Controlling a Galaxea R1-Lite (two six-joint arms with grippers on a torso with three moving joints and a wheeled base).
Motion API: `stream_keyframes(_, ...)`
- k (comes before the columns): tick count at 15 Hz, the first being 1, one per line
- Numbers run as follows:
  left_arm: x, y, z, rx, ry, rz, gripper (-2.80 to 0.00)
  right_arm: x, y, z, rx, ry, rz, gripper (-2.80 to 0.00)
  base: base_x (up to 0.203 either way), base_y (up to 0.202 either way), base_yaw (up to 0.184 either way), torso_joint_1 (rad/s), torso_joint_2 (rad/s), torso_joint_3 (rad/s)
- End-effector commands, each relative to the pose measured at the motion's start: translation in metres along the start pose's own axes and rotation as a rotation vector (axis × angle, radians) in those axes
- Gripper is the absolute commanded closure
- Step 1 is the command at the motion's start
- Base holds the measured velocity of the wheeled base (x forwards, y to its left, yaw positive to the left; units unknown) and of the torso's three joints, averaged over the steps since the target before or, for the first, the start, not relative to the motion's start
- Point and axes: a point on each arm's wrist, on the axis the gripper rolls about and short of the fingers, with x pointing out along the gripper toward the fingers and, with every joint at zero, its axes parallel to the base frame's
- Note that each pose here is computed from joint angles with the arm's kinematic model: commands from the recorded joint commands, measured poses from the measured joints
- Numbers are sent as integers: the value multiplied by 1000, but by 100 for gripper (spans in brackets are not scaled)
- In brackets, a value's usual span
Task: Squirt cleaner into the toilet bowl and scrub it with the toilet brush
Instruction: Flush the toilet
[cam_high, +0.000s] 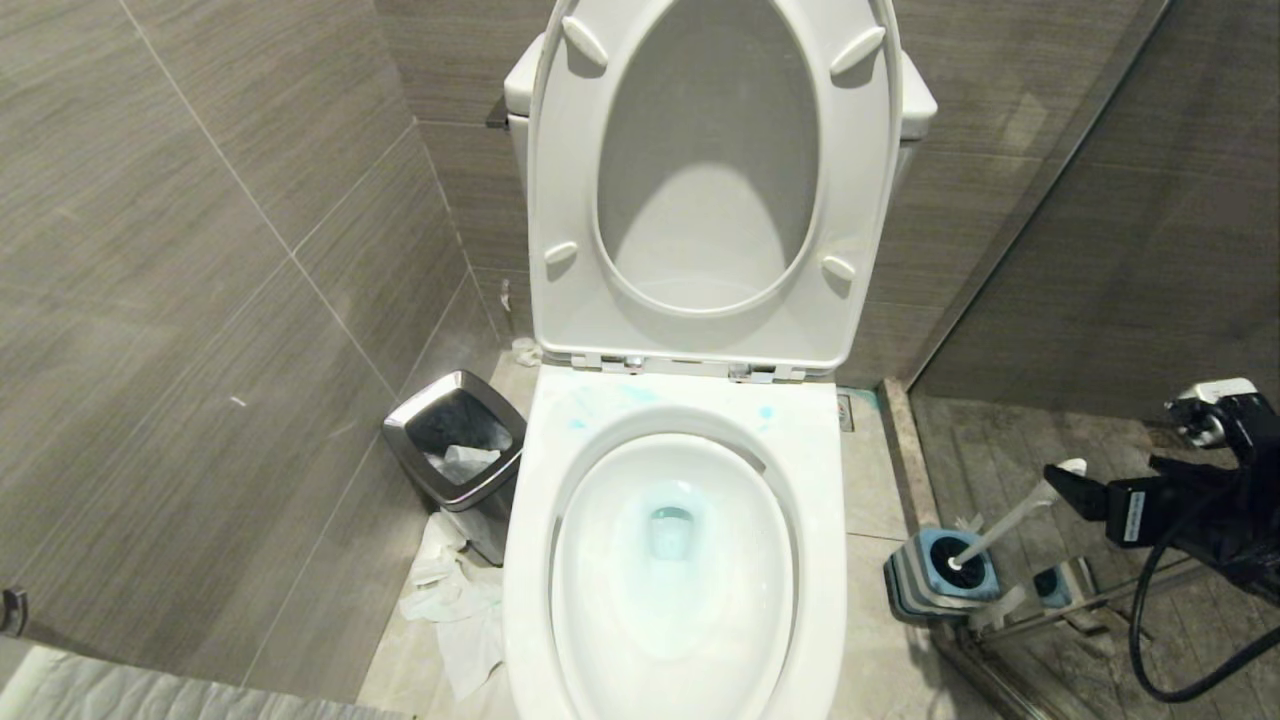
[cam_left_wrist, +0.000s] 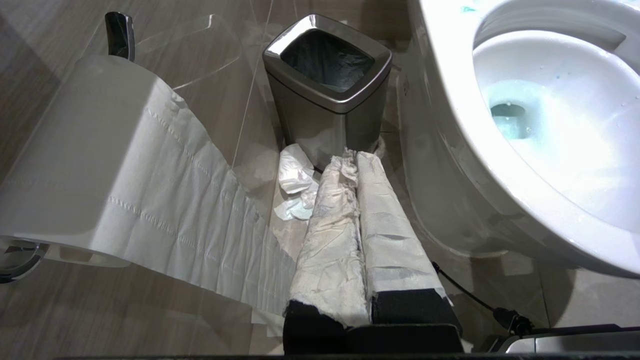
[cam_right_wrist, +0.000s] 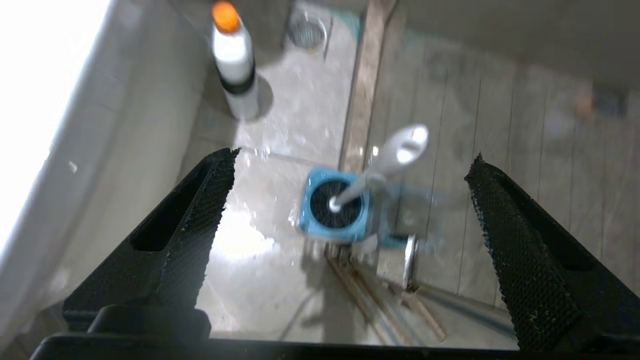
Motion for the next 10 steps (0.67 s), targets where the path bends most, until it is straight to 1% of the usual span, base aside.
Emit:
stream_keyframes(1,0,0,0,1,2,0,0,-21,-1,15,-15,-92,-6,-280,0,0,0,0,0,0)
stream_keyframes(4,0,0,0,1,2,0,0,-45,-1,31,-35,-199,-11,-280,0,0,0,0,0,0)
stream_keyframes(8,0,0,0,1,2,0,0,-89,0,57,-62,-400,28,-280,0,0,0,0,0,0)
stream_keyframes(10,0,0,0,1,2,0,0,-109,1,64,-76,-483,50,-280,0,0,0,0,0,0)
